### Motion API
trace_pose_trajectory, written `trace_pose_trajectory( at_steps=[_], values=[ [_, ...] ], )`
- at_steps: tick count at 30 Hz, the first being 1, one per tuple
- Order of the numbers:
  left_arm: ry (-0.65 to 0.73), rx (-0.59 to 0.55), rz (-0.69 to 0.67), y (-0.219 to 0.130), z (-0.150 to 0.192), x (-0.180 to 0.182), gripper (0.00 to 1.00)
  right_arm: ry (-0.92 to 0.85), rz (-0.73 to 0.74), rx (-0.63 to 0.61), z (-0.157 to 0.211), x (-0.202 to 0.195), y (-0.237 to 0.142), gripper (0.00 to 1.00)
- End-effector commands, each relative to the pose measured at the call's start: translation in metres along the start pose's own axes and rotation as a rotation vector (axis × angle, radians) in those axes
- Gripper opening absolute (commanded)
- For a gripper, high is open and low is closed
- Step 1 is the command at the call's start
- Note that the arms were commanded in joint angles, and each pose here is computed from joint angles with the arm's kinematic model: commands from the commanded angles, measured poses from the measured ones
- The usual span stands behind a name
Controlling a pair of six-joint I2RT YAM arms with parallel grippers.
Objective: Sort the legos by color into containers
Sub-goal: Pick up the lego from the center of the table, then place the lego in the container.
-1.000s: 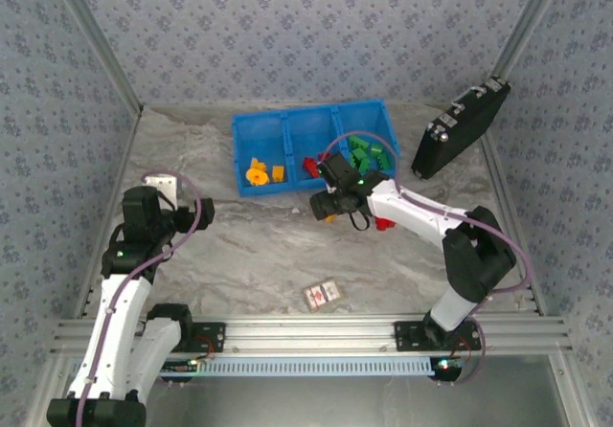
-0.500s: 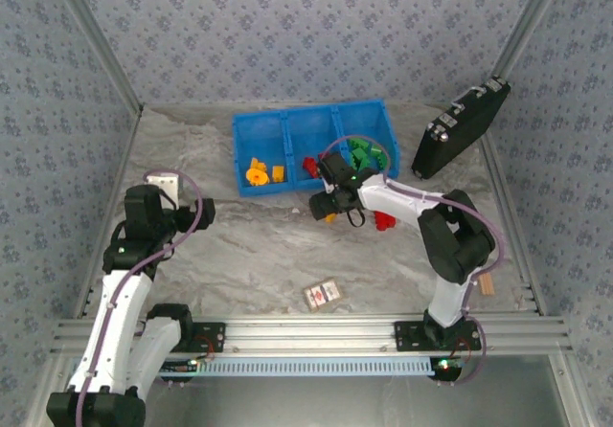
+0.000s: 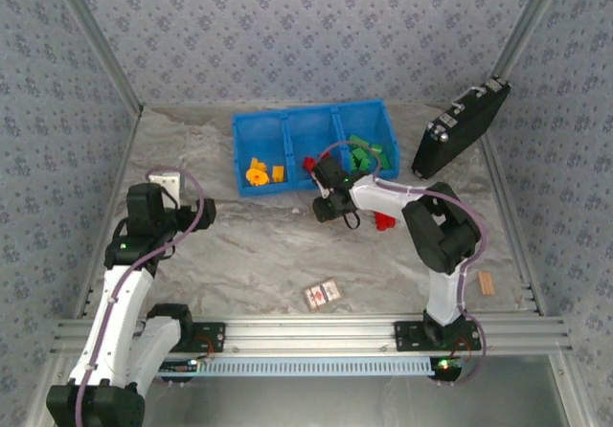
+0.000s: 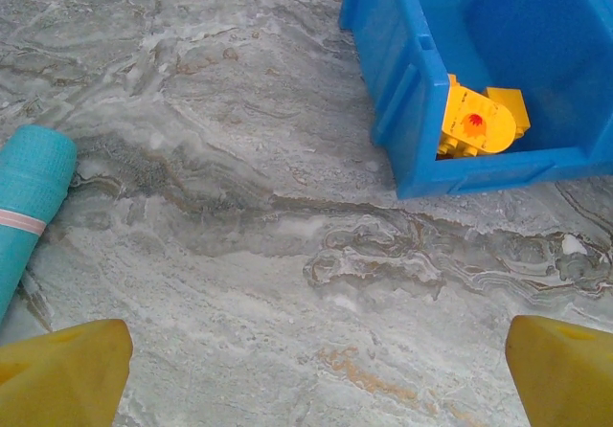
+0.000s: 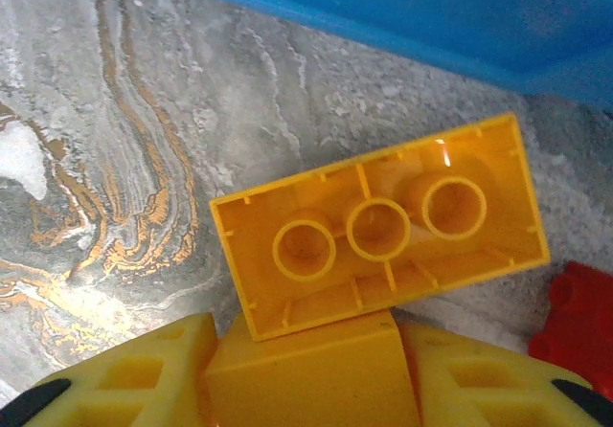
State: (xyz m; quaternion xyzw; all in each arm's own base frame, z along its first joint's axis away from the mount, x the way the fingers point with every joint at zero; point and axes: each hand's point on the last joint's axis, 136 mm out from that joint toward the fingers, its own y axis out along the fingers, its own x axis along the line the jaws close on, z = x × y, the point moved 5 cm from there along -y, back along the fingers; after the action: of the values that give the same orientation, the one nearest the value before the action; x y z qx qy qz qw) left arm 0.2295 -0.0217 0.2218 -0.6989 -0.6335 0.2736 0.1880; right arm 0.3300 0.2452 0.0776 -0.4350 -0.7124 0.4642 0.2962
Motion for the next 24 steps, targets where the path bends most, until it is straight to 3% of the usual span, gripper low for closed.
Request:
trace_pose_trajectory(
  at_steps=[1,5,11,16,24],
  values=[
    [0.017,-0.011,0.016,0.000,-0.004,-0.003,1.00,-0.015,-0.006,-0.009,-0.008,0.002,-0.005,0.35],
    [0.020,-0.010,0.012,0.000,-0.004,-0.002,1.00,-0.089,-0.038,-0.059,-0.029,0.026,-0.047,0.32],
    [0.024,-0.016,0.017,0.000,-0.004,-0.003,1.00,-0.190,-0.134,-0.262,-0.098,0.077,-0.093,0.33],
    [0.025,-0.034,0.023,-0.005,-0.004,-0.003,1.00,-0.262,-0.159,-0.379,-0.157,0.102,-0.083,0.33],
    [0.021,-0.058,0.050,-0.011,-0.005,-0.007,1.00,-0.294,-0.143,-0.386,-0.210,0.112,-0.024,0.35]
  ],
)
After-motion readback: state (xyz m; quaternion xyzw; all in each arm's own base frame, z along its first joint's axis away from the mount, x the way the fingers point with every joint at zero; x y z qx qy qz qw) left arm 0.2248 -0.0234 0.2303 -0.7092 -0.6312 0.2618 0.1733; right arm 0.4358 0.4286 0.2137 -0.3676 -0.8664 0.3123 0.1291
